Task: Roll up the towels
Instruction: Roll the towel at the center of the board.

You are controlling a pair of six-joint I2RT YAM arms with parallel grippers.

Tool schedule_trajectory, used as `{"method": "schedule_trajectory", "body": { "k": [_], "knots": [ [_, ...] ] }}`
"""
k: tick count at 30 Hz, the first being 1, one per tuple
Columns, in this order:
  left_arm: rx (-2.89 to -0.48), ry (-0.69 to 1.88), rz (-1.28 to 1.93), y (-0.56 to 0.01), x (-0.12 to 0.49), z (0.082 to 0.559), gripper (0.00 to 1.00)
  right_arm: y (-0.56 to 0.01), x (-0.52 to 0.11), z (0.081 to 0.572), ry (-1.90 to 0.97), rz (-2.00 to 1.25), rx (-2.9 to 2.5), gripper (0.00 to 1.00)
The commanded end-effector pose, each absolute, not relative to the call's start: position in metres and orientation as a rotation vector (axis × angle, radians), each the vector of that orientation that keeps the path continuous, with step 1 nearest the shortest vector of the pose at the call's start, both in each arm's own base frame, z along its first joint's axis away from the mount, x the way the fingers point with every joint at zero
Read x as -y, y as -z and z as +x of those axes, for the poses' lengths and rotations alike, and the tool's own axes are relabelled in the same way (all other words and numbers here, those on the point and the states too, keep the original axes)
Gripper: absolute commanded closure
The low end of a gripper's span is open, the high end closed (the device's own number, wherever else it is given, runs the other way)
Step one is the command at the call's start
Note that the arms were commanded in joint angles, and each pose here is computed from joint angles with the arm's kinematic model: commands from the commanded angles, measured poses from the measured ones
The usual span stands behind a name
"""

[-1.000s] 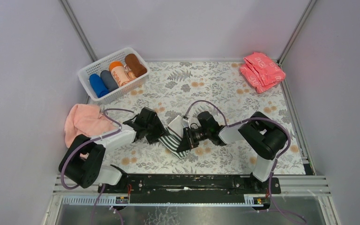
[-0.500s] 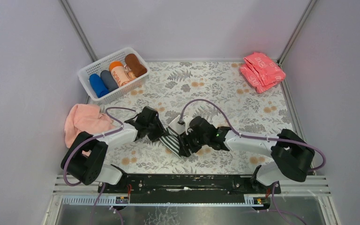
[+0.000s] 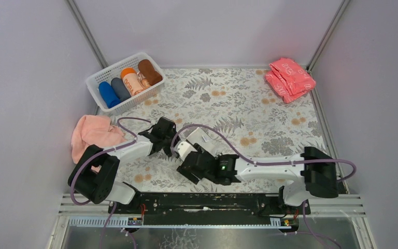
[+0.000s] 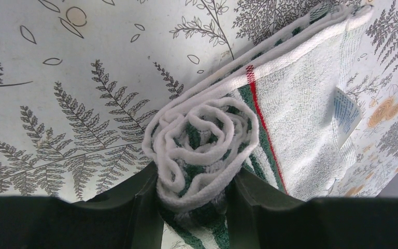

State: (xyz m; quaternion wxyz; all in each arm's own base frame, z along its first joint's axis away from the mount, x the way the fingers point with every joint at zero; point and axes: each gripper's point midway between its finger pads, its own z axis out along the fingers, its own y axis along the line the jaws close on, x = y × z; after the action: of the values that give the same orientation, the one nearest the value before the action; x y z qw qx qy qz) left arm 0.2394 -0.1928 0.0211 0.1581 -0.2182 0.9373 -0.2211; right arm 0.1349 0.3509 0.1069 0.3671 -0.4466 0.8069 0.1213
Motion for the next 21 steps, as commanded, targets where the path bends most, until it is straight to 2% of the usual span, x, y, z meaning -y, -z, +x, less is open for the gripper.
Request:
{"method": "schedule_trajectory", "body": {
  "k": [1,9,12,17,21],
  "knots": [
    [-2.803,0.405,-0.600,0.007,0.166,0.212,0.67,-0.101,-0.358,0.151,-0.061,-1.189,-1.976,0.21],
    [-2.803,0.388,-0.597,0.007,0.163,0.211,0.66,-0.038,-0.342,0.153,0.181,-1.290,-2.030,0.23],
    [-2.804,0.371,-0.594,0.007,0.161,0.211,0.66,-0.022,-0.330,0.147,0.200,-1.311,-2.072,0.28],
    [-2.801,0.348,-0.592,0.007,0.158,0.212,0.65,0.004,-0.314,0.130,0.166,-1.371,-2.156,0.42],
    [-2.795,0.298,-0.589,0.004,0.151,0.213,0.62,0.024,-0.303,0.120,0.160,-1.438,-2.232,0.59]
  ]
}}
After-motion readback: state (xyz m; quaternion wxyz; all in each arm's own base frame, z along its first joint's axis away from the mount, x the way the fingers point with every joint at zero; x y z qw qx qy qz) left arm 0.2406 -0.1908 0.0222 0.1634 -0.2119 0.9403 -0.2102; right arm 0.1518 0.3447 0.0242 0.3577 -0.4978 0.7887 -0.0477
